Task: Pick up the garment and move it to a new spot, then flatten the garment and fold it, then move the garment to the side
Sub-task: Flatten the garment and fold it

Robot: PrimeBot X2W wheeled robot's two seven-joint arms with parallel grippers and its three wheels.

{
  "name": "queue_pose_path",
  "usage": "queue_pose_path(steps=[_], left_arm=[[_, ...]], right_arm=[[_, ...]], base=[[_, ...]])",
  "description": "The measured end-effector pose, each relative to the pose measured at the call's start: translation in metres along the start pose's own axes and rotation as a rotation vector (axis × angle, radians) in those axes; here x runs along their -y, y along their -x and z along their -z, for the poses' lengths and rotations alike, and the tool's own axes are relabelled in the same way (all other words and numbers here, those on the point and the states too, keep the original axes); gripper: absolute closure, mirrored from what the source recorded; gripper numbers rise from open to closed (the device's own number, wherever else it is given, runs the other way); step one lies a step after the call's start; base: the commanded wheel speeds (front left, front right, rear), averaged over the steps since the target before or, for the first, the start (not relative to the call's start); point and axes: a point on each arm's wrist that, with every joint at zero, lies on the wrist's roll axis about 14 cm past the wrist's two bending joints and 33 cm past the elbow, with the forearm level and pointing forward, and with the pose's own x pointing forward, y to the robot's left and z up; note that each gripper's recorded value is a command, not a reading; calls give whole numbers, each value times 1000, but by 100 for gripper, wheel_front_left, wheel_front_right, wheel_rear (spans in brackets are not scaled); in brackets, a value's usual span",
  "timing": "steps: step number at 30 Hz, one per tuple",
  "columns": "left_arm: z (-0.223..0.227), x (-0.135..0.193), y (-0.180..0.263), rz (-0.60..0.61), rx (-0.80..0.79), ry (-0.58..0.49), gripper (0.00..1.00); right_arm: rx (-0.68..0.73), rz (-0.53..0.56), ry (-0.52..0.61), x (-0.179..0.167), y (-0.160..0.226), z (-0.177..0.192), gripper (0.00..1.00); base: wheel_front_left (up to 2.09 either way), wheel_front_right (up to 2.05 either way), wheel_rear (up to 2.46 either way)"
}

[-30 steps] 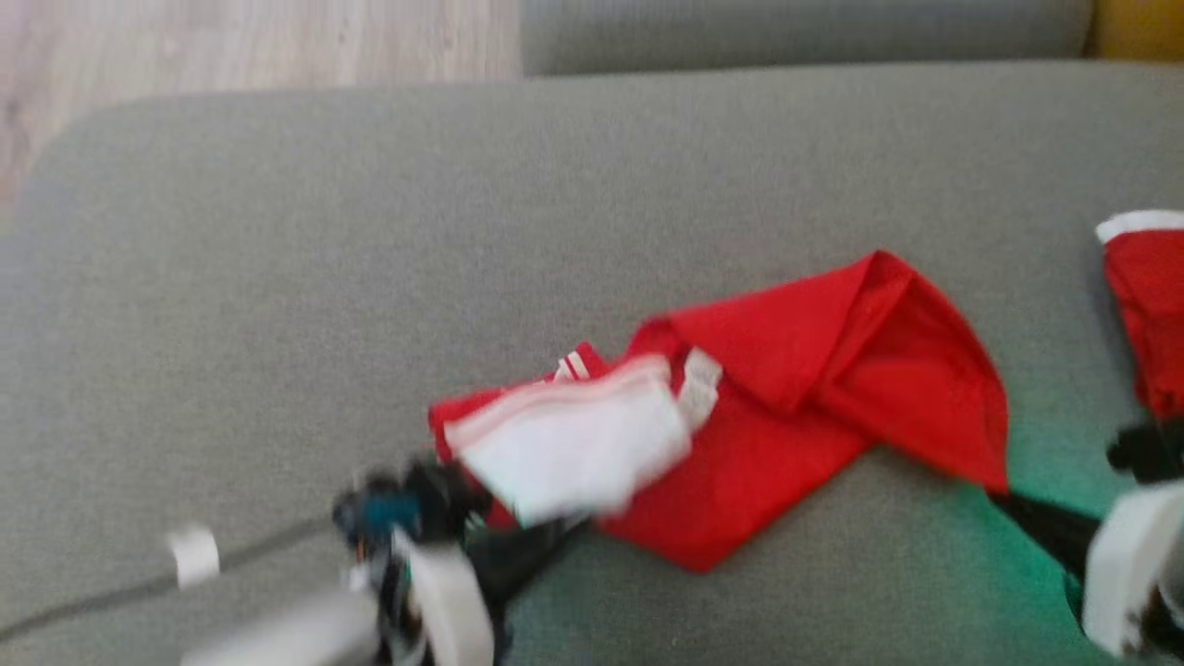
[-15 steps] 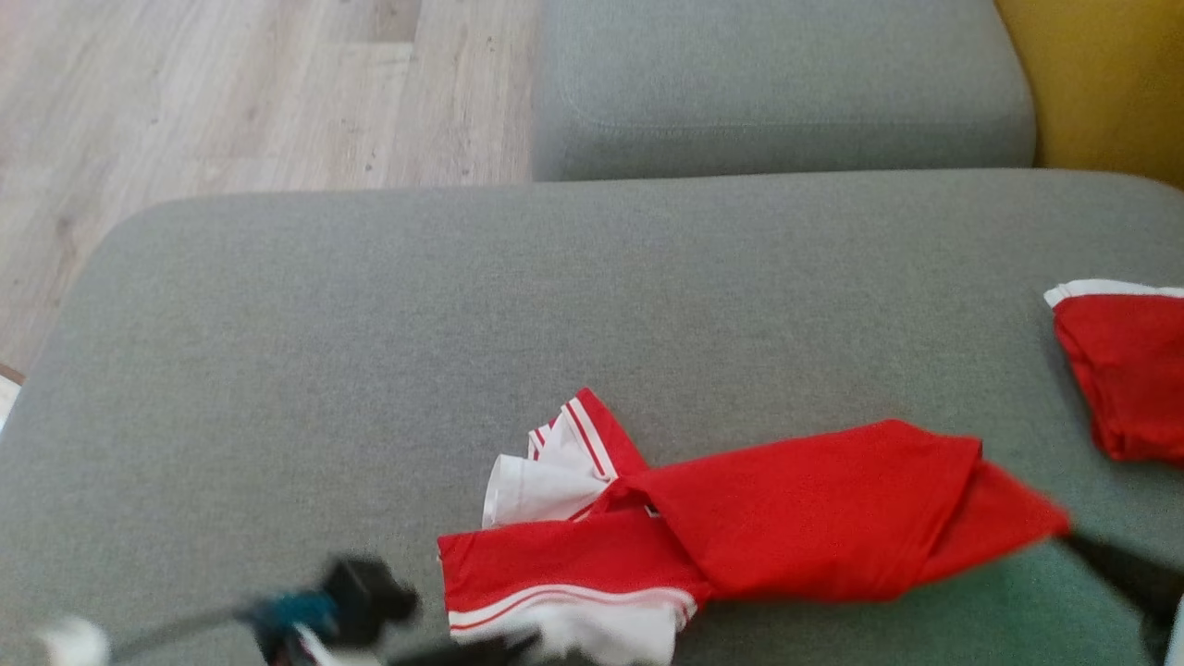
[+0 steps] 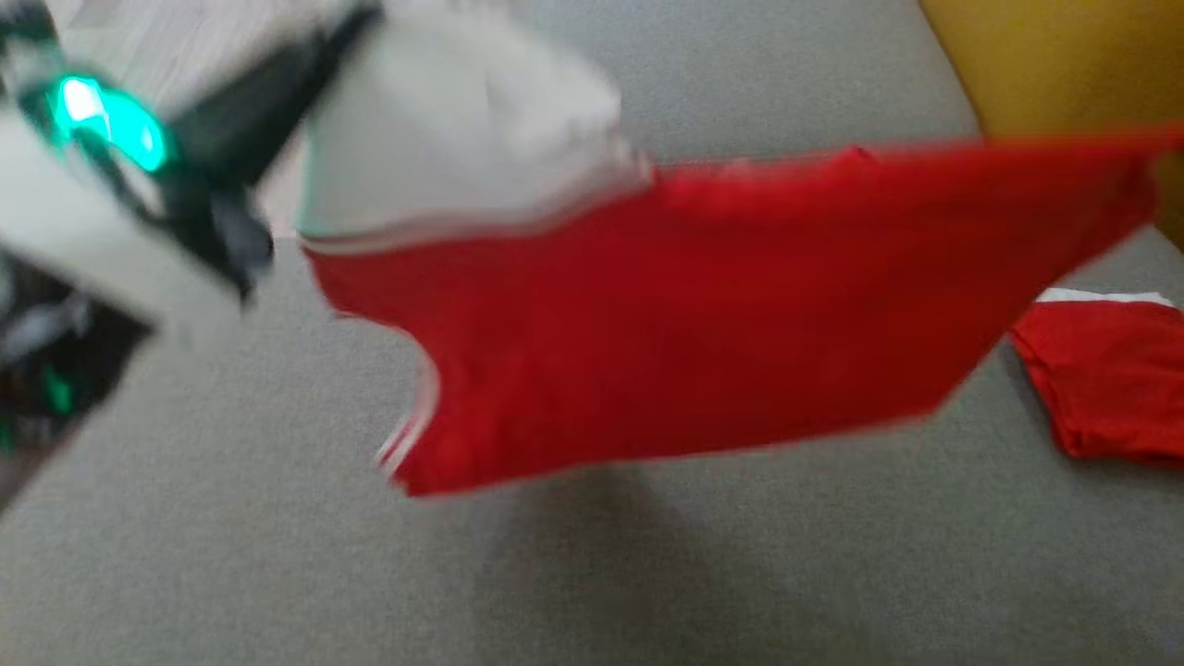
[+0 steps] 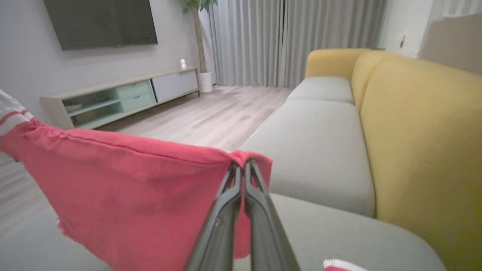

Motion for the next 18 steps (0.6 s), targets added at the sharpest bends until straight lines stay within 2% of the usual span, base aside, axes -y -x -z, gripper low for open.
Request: queue_pose_path(steps=[3,6,13,16,18], left_arm=[[-21,-19,-20,-29,41,-47,100],[-20,-54,-35,-120,12,-134,100],[-15,-125,-73,-250,-22,-288,100],[-27,-163,-92,-310,17,-385,100],[-31,-175,-99,-329,35,-420,100]], right_arm=[[83,-2,8,-1,-17,-32,100],[109,16,13,3,-42,-44,100],[124,94,54,31,-105,-69,100],[164,144,93,53,-133,-84,100],[192,162,99,61,-143,-90,100]], base=[[0,0,0],[0,0,0],[0,0,0],[0,0,0],[0,0,0]])
